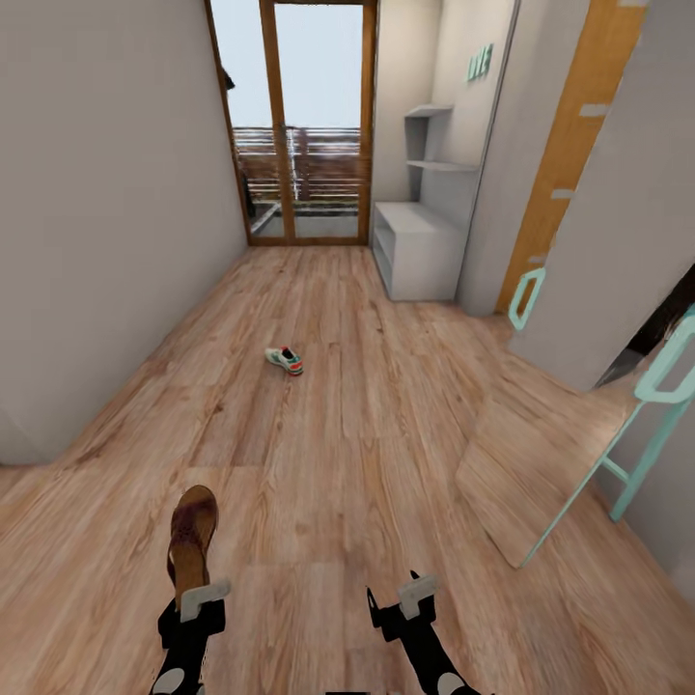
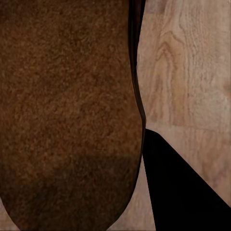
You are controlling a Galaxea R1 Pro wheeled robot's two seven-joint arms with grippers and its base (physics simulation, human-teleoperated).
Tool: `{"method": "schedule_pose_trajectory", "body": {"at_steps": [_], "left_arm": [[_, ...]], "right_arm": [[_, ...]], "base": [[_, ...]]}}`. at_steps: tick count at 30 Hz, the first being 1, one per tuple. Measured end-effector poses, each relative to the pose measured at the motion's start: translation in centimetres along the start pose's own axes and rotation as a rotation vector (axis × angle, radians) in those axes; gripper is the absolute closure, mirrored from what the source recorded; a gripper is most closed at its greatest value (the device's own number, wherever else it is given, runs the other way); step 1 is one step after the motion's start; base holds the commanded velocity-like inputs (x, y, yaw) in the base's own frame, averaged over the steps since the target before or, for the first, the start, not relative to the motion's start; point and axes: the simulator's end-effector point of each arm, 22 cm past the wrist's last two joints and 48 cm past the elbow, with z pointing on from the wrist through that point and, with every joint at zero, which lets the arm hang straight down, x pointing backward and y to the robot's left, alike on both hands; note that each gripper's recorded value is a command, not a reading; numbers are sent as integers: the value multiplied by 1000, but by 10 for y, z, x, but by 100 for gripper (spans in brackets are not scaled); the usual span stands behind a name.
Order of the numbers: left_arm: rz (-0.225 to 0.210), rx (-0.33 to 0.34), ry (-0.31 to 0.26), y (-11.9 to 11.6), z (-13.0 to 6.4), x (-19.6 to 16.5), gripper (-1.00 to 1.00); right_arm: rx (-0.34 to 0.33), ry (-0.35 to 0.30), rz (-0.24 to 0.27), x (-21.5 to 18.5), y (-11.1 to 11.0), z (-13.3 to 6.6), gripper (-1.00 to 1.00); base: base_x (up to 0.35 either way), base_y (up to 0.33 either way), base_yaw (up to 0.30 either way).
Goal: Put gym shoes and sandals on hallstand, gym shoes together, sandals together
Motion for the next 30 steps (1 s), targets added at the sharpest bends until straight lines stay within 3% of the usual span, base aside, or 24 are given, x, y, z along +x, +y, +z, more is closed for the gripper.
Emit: {"method": "schedule_pose_trajectory", "body": {"at_steps": [30], "left_arm": [[-2,2,-3,-1,0,-1,100]], "right_arm": [[-3,0,-3,0,1,0,-100]], "base": [[300,183,0]]}}
